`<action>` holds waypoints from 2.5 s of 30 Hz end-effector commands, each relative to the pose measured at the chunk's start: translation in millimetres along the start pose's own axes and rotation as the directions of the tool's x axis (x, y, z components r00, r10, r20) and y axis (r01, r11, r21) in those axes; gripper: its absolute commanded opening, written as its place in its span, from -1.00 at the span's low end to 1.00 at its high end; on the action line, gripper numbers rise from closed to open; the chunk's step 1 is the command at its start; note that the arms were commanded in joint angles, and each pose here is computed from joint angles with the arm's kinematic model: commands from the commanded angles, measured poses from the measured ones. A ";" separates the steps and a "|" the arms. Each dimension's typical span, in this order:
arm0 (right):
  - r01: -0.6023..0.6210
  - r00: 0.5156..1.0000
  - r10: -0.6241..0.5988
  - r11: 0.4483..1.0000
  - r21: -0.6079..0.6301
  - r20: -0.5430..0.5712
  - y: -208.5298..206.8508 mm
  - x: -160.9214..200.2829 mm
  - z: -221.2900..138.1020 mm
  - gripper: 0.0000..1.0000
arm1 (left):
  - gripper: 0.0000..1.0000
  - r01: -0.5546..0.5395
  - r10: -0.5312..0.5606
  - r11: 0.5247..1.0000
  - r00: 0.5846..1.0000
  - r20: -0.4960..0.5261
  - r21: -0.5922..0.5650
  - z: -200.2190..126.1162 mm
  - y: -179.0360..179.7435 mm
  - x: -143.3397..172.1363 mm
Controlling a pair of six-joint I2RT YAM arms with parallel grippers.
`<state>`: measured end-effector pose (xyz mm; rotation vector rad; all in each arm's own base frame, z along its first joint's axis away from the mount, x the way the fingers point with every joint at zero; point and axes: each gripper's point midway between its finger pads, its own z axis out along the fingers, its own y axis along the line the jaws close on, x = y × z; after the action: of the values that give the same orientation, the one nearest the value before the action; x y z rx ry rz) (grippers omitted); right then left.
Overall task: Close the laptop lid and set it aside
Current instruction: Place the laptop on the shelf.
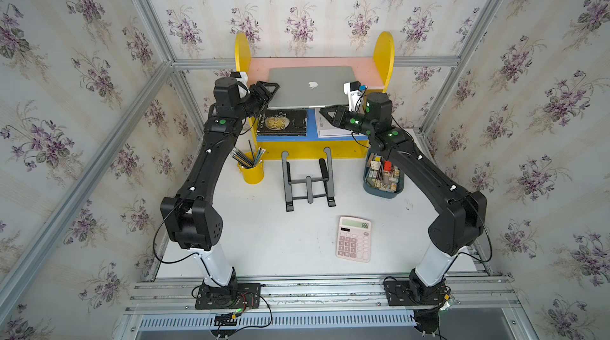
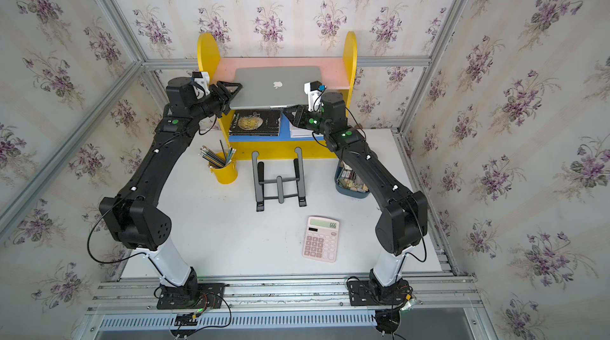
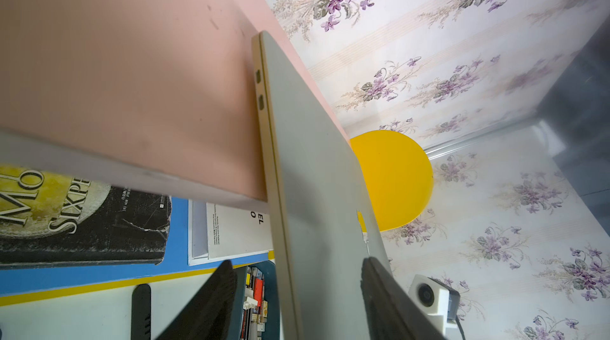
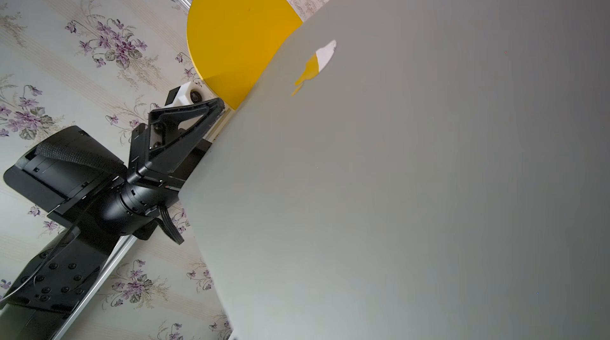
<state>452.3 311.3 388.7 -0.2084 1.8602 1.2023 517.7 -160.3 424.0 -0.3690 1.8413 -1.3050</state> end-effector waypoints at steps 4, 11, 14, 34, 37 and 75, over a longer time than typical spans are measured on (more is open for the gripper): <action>0.020 1.000 -0.020 1.000 0.006 0.020 2.9 -10.8 2.4 -0.44 | 0.45 -0.076 0.076 0.997 0.996 -0.036 0.005 -6.0 -9.6 0.7; 0.019 1.000 -0.019 1.000 0.003 0.016 3.5 -15.3 6.9 -0.43 | 0.56 -0.132 0.131 0.991 0.989 -0.064 -0.013 -22.8 -11.9 3.9; 0.017 1.000 -0.018 1.000 0.001 0.014 3.1 -15.6 9.0 -0.43 | 0.55 -0.158 0.157 0.987 0.985 -0.067 -0.018 -35.3 -12.3 9.9; 0.028 1.000 -0.028 1.000 -0.009 0.006 5.1 -24.2 20.6 -0.55 | -0.24 -0.293 0.294 0.956 0.943 -0.154 0.029 -64.8 -35.4 74.1; 0.031 1.000 -0.031 0.999 -0.010 0.001 4.5 -24.8 22.7 -0.56 | -0.39 -0.292 0.294 0.956 0.941 -0.171 0.033 -58.4 -35.0 77.0; 0.068 0.997 -0.068 0.998 0.008 0.037 -19.8 -55.4 31.7 -0.52 | -0.67 -0.358 0.332 0.933 0.904 -0.271 -0.050 35.4 -8.0 46.7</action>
<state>509.5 312.6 405.3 -0.2315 1.8513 1.1585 508.6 -219.8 405.9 0.0811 2.0915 -1.0785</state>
